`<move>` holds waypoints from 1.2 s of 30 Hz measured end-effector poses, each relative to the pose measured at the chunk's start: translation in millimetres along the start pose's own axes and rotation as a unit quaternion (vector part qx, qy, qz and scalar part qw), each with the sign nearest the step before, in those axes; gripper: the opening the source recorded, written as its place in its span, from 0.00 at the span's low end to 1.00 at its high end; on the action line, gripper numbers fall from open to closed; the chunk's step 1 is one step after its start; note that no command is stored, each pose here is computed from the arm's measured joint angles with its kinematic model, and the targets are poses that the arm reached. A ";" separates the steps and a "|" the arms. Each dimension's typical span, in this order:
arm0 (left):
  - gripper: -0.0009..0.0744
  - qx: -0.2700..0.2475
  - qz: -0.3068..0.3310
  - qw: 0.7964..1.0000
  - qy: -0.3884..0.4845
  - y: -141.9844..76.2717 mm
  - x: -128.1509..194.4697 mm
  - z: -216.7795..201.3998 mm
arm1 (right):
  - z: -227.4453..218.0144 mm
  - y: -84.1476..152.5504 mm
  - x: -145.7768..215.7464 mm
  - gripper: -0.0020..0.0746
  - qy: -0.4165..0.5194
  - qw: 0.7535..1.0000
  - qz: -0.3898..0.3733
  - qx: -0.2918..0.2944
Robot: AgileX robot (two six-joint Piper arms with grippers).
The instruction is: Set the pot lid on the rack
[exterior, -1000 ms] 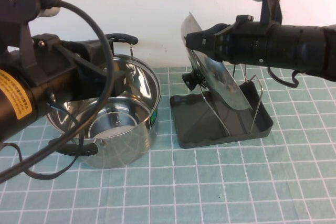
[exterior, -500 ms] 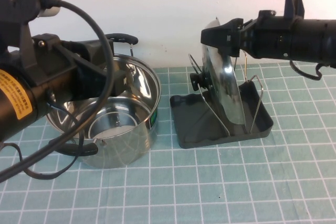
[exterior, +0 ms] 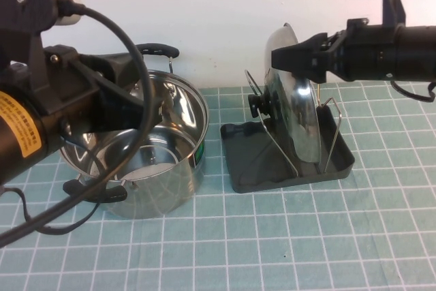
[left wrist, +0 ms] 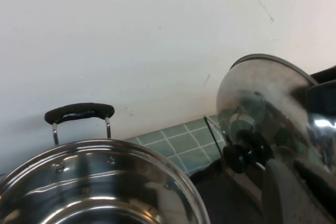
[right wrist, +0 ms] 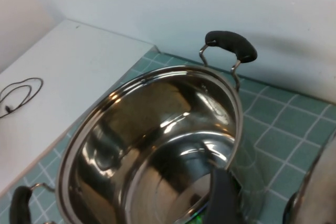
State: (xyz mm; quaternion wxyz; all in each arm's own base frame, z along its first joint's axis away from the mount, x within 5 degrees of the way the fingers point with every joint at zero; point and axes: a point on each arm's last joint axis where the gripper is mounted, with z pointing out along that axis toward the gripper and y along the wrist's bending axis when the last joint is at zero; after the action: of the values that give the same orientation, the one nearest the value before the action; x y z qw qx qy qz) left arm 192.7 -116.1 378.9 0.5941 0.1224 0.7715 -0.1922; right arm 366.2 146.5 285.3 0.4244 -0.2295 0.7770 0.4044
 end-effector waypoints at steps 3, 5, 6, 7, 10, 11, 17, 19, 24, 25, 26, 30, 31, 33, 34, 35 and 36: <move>0.01 -0.009 0.014 1.000 0.005 1.6 0.9 0.0 | -4.4 -2.0 -0.4 0.63 0.001 1.000 0.000 -0.013; 0.01 -0.013 0.017 1.000 0.009 2.4 1.5 0.0 | -7.2 -1.0 -2.1 0.63 -0.001 1.000 -0.002 -0.018; 0.01 -0.016 0.018 1.000 0.012 3.0 2.2 -0.1 | -8.3 0.1 -3.2 0.63 -0.003 1.000 -0.004 -0.019; 0.01 -0.020 0.019 0.999 0.016 3.7 2.8 -0.1 | -9.9 1.1 -4.8 0.63 -0.006 1.000 -0.009 -0.019; 0.01 -0.031 0.032 0.999 0.023 5.8 3.9 -0.3 | -17.4 10.0 -13.6 0.63 -0.021 0.999 -0.034 -0.023; 0.01 -0.037 0.042 0.998 0.025 6.9 4.3 -0.4 | -20.8 13.1 -17.5 0.63 -0.027 0.998 -0.045 -0.023; 0.01 -0.093 0.077 0.992 0.045 17.9 5.2 -9.0 | -57.8 46.9 -49.3 0.52 -0.070 0.985 -0.157 -0.020; 0.01 -0.120 0.070 0.989 0.056 23.3 5.5 -16.0 | -72.2 62.4 -55.4 0.38 -0.066 0.976 -0.208 -0.017; 0.01 -0.170 0.044 0.982 0.068 33.8 3.9 -39.6 | -102.3 92.7 -54.1 0.09 -0.009 0.951 -0.310 -0.004; 0.01 -0.178 0.042 0.981 0.068 35.7 3.2 -45.5 | -107.7 96.7 -51.7 0.07 0.012 0.947 -0.322 0.001; 0.01 -0.184 0.039 0.980 0.067 37.2 2.6 -50.6 | -112.0 99.5 -49.1 0.06 0.031 0.945 -0.325 0.004; 0.01 -0.207 0.017 0.976 0.059 43.5 0.0 -77.8 | -133.7 106.8 -32.2 0.04 0.148 0.927 -0.343 0.032; 0.01 -0.208 0.006 0.976 0.057 44.5 -0.2 -85.6 | -139.7 107.1 -26.8 0.04 0.184 0.922 -0.338 0.042; 0.01 -0.203 -0.021 0.978 0.050 45.3 0.0 -101.3 | -152.3 106.3 -17.7 0.04 0.249 0.910 -0.324 0.071; 0.01 -0.196 -0.033 0.979 0.049 45.1 0.7 -108.2 | -159.5 104.9 -13.6 0.04 0.280 0.902 -0.314 0.095; 0.01 -0.191 -0.042 0.980 0.050 44.6 1.6 -113.0 | -165.0 103.2 -9.7 0.04 0.301 0.897 -0.301 0.118; 0.01 -0.182 -0.050 0.981 0.051 43.8 2.5 -117.1 | -172.2 101.5 -5.7 0.04 0.319 0.889 -0.293 0.149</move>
State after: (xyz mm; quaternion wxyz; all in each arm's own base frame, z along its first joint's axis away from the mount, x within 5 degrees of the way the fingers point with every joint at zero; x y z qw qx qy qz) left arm 108.4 -25.2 395.7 0.5560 -0.0175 0.8279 -0.0714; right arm 216.6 62.4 387.9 0.2821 -0.4976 0.8189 0.0462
